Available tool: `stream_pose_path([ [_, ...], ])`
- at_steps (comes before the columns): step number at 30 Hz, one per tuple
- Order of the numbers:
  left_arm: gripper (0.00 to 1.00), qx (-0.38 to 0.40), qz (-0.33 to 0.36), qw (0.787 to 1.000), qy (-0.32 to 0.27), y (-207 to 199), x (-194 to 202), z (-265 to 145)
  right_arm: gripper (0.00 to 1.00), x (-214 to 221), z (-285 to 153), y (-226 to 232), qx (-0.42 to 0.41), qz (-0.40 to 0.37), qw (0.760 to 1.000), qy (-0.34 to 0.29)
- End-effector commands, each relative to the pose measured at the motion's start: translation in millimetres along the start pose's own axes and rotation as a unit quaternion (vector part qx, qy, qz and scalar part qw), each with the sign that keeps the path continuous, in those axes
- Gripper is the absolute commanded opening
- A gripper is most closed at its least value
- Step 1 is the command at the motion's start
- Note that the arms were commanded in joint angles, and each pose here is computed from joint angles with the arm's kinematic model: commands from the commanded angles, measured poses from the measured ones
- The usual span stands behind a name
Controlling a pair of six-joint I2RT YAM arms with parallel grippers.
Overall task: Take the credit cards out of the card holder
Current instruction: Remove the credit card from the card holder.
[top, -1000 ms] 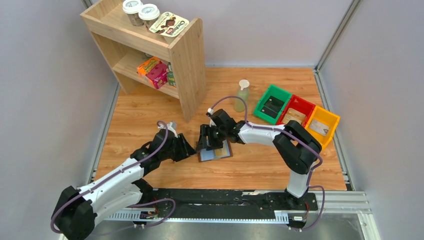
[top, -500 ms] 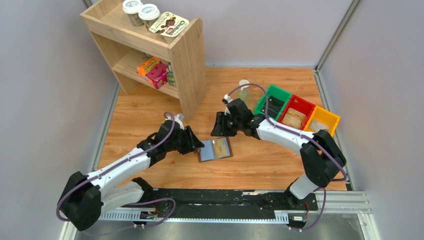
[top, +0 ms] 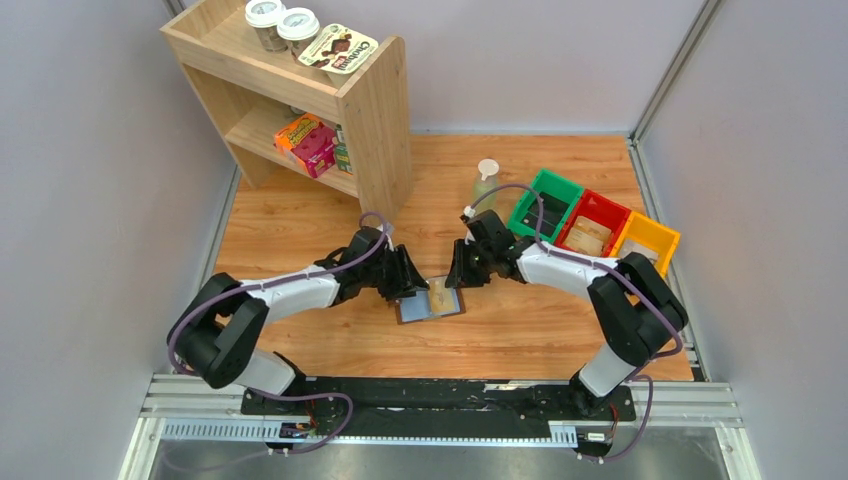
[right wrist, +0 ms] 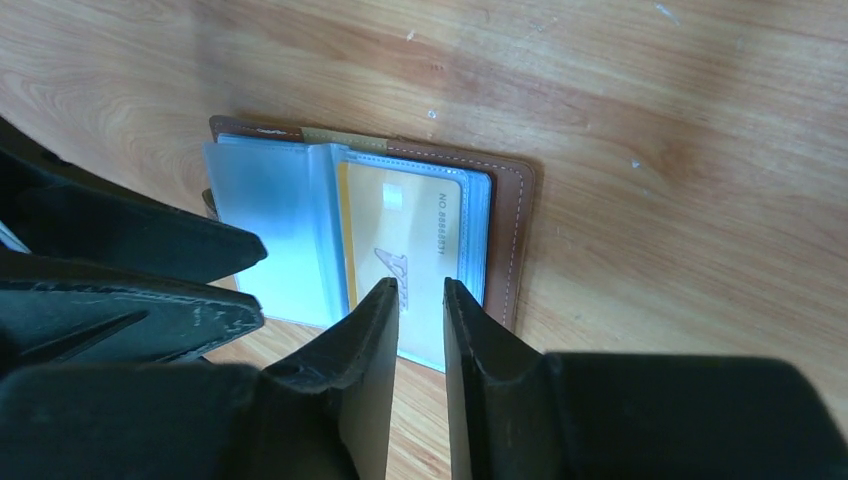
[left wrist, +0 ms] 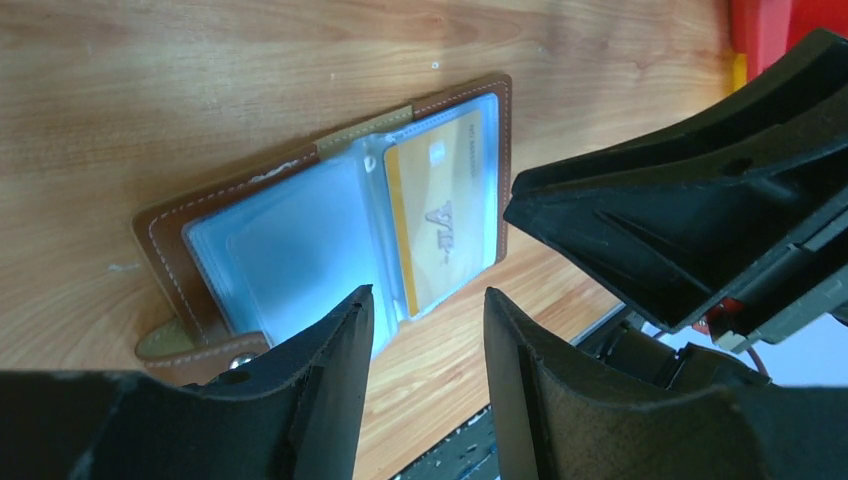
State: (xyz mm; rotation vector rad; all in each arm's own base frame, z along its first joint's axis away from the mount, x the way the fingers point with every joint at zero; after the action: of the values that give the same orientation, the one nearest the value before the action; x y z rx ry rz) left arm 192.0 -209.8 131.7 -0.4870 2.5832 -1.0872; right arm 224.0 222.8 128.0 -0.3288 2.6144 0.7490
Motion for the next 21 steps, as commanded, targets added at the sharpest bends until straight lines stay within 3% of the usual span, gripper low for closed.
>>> stream_pose_path([
  [1, 0.52, 0.042, -0.001, 0.999, 0.003, -16, -6, 11, 0.25, -1, 10, -3, -0.018, -0.008, 1.0, -0.003],
  [21, 0.52, 0.044, -0.031, 0.998, 0.038, 0, 0, 34, 0.22, 21, 25, -22, -0.012, 0.028, 0.998, 0.046],
])
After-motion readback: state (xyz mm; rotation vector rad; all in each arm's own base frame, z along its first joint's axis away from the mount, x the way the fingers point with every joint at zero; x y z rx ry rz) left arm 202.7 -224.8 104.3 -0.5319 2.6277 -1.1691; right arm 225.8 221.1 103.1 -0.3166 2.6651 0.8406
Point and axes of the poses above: each gripper's point midway between its finger pads, its own z axis out along the fingers, its own y axis along the line the jaws close on, x = y × z, the point moved 10 cm from there along -z, back along the fingers, and after that the axes turned 9 degrees about -z, right-handed, at the moved point
